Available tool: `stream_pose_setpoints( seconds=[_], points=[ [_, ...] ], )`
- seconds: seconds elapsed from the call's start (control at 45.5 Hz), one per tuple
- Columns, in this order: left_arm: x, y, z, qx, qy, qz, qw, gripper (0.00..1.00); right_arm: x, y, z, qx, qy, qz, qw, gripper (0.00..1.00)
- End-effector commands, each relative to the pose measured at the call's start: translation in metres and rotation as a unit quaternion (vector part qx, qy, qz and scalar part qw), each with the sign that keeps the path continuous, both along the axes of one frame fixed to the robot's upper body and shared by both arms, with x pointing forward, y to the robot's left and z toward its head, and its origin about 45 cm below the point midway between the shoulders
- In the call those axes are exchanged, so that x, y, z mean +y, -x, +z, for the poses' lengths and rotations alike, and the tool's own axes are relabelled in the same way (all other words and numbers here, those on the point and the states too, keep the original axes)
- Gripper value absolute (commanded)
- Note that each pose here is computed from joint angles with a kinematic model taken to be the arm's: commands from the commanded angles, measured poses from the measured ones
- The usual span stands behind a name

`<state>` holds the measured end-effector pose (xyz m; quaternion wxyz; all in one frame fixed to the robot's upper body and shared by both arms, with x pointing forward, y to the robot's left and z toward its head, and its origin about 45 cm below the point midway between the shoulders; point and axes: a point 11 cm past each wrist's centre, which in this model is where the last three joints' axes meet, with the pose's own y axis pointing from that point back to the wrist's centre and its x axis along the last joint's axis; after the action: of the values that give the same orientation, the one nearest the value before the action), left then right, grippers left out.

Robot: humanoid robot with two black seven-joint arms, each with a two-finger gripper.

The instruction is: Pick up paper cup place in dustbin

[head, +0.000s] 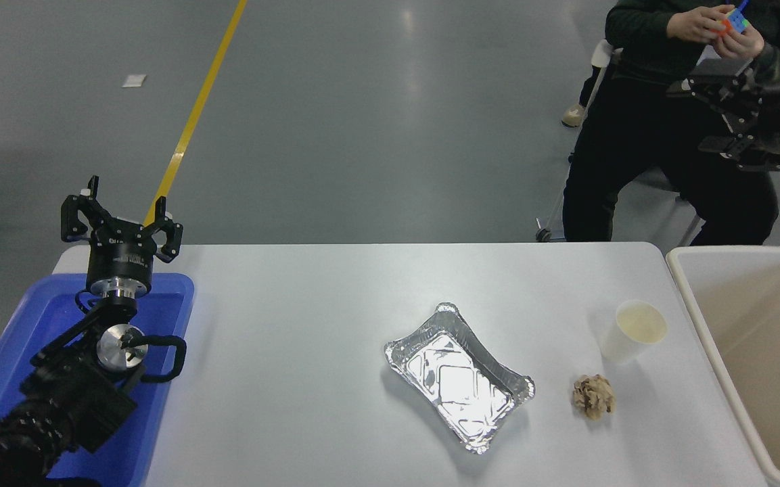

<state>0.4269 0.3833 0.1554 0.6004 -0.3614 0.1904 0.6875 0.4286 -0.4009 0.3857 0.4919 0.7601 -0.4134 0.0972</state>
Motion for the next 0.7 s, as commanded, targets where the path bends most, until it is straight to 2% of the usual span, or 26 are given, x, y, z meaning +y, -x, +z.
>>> stream_pose_setpoints(
  seconds=[0.0, 0.132, 0.681],
  points=[
    [0.000, 0.000, 0.000, 0.000, -0.001, -0.001, 1.000, 0.99, 0.025, 0.033, 0.014, 0.044, 0.106, 0.083, 0.990, 1.00],
    [0.000, 0.000, 0.000, 0.000, 0.000, 0.000, 1.000, 0.99, 0.056, 0.050, 0.013, 0.068, 0.144, 0.149, 0.976, 1.00],
    [0.000, 0.000, 0.000, 0.000, 0.000, 0.000, 1.000, 0.99, 0.157, 0.080, 0.002, 0.170, 0.212, 0.313, 0.910, 1.00]
  ],
)
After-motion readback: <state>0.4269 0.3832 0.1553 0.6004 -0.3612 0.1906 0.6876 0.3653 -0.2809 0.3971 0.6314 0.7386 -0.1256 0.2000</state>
